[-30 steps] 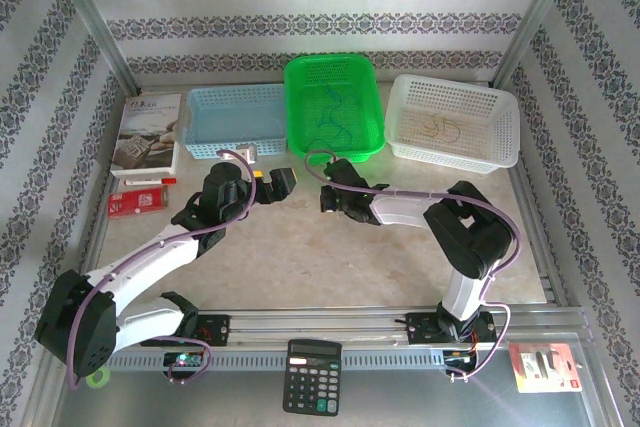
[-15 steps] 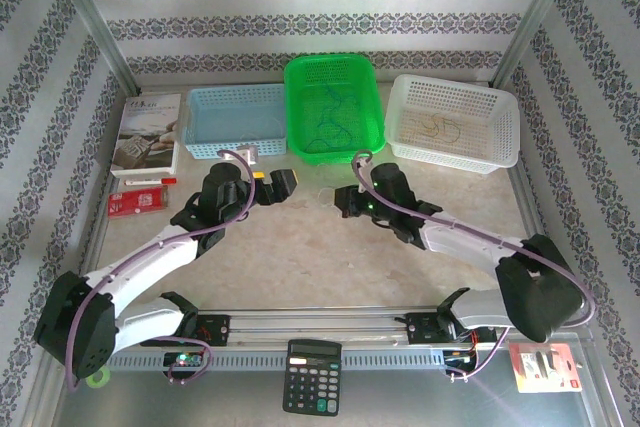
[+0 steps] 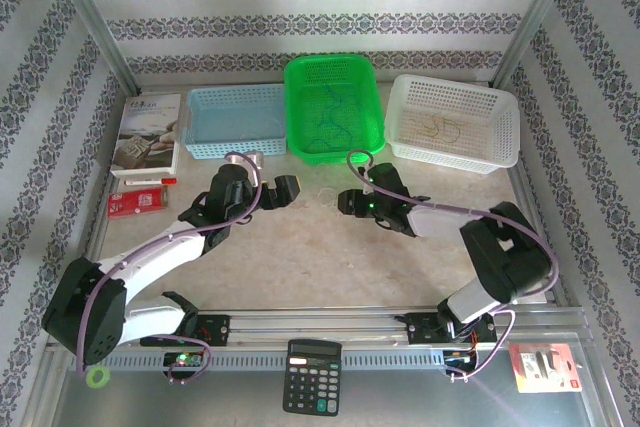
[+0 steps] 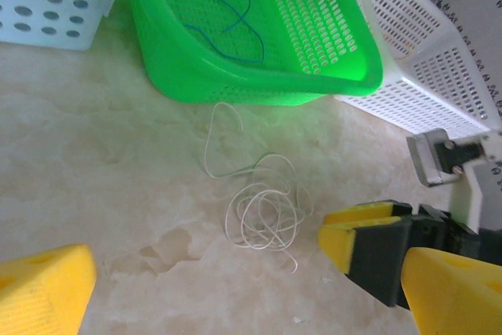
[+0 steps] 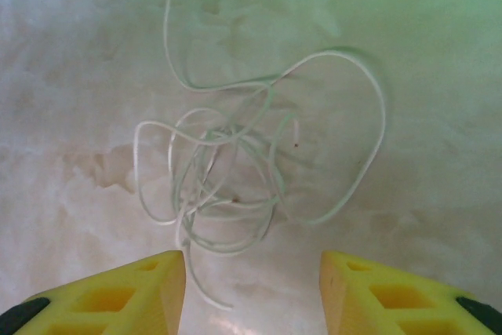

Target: Untangle the cables

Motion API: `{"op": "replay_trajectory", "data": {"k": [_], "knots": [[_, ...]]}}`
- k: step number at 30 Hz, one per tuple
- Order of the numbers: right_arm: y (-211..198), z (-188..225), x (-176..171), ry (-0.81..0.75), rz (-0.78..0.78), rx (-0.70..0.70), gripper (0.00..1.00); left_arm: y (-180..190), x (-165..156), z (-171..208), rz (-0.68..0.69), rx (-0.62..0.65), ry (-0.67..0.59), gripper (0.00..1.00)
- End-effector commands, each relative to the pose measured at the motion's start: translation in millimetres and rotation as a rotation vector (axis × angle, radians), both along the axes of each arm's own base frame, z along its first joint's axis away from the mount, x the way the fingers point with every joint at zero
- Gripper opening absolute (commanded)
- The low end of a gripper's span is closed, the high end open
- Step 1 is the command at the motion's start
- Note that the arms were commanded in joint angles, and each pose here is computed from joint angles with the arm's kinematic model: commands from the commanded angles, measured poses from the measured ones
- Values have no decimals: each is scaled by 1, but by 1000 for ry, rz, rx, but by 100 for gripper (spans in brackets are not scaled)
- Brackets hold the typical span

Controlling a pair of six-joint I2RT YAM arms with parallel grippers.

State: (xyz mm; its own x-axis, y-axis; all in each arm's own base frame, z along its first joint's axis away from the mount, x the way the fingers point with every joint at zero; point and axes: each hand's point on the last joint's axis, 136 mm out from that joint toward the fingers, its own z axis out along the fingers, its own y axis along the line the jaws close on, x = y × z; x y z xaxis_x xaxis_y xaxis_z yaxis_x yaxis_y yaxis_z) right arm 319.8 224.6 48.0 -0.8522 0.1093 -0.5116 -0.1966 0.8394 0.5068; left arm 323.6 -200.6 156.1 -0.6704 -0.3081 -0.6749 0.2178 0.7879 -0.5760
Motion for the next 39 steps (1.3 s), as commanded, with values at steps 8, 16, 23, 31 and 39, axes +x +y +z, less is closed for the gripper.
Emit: {"op": "replay_trajectory", "data": {"k": [8, 16, 23, 31, 39], "knots": [[31, -4, 25, 13, 29, 28, 45, -7, 12, 5, -5, -36, 16, 100], [48, 2, 4, 38, 126, 84, 0, -9, 14, 6, -9, -32, 11, 100], [44, 33, -52, -10, 249, 143, 0, -9, 15, 7, -14, -28, 6, 100], [24, 29, -88, -21, 273, 155, 0, -13, 13, -7, -38, -16, 34, 100], [10, 14, -88, -3, 218, 109, 0, -26, 12, -28, -127, 35, 119, 94]]}}
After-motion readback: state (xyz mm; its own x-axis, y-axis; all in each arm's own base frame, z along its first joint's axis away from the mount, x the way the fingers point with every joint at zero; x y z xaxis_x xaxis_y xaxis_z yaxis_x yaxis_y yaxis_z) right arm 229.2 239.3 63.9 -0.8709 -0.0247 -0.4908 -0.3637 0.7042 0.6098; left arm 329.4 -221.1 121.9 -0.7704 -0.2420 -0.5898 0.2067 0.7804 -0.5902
